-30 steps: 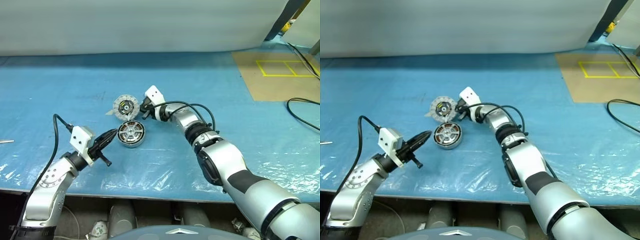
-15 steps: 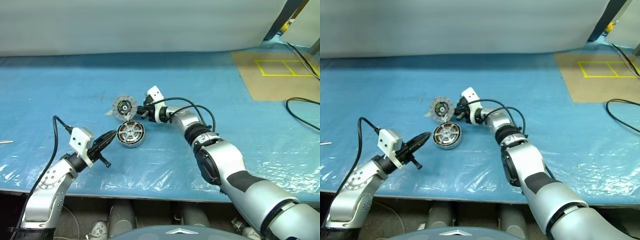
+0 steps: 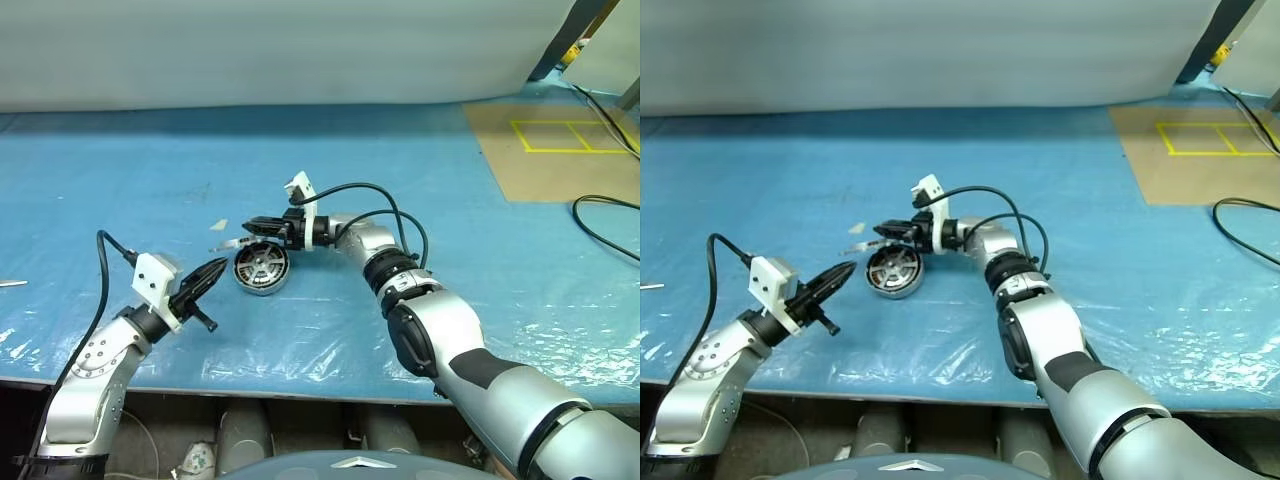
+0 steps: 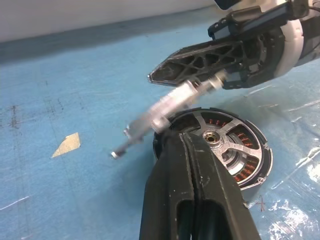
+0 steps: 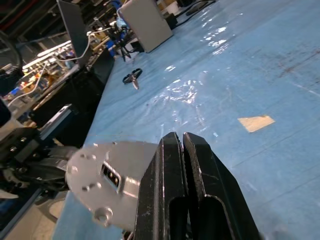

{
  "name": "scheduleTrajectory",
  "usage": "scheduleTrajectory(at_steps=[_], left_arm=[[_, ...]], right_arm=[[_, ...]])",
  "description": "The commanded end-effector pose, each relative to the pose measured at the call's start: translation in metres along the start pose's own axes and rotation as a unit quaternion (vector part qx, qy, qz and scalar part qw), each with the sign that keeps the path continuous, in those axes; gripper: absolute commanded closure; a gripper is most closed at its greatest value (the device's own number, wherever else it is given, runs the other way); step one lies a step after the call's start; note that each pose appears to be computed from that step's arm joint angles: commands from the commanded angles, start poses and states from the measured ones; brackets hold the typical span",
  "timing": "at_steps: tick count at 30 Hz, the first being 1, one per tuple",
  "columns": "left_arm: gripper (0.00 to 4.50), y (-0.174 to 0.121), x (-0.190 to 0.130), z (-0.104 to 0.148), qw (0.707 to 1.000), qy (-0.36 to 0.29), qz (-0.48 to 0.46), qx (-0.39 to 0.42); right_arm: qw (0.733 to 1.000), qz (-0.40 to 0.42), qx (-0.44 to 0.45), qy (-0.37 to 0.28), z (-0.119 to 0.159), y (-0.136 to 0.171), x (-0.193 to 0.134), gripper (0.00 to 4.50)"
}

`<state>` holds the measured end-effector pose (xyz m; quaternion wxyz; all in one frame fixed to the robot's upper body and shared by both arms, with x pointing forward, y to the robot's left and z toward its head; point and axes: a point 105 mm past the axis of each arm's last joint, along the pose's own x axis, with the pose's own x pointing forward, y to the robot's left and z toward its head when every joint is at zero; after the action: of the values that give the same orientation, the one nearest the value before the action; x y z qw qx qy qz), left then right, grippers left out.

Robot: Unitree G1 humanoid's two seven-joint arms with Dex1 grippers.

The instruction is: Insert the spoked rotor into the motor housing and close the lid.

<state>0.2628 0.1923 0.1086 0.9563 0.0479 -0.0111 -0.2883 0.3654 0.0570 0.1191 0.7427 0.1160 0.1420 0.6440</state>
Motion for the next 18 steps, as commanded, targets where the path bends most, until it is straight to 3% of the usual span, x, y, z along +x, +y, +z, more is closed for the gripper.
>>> scheduleTrajectory(at_steps=[1, 9, 18], left_arm=[[4.5, 0.007, -0.003, 0.018, 0.999, -0.032, 0.019, 0.008], [4.5, 0.013, -0.016, 0.029, 0.999, -0.027, 0.035, 0.013], [4.5, 0.008, -0.035, 0.027, 0.999, 0.008, 0.031, 0.015]], right_arm=[[0.998, 0.045, -0.03, 0.022, -0.001, 0.013, 0.002, 4.42], [0.986, 0.073, -0.113, 0.096, -0.019, 0.02, -0.005, 4.42], [0.991, 0.009, -0.133, 0.002, 0.022, 0.014, 0.004, 4.42]])
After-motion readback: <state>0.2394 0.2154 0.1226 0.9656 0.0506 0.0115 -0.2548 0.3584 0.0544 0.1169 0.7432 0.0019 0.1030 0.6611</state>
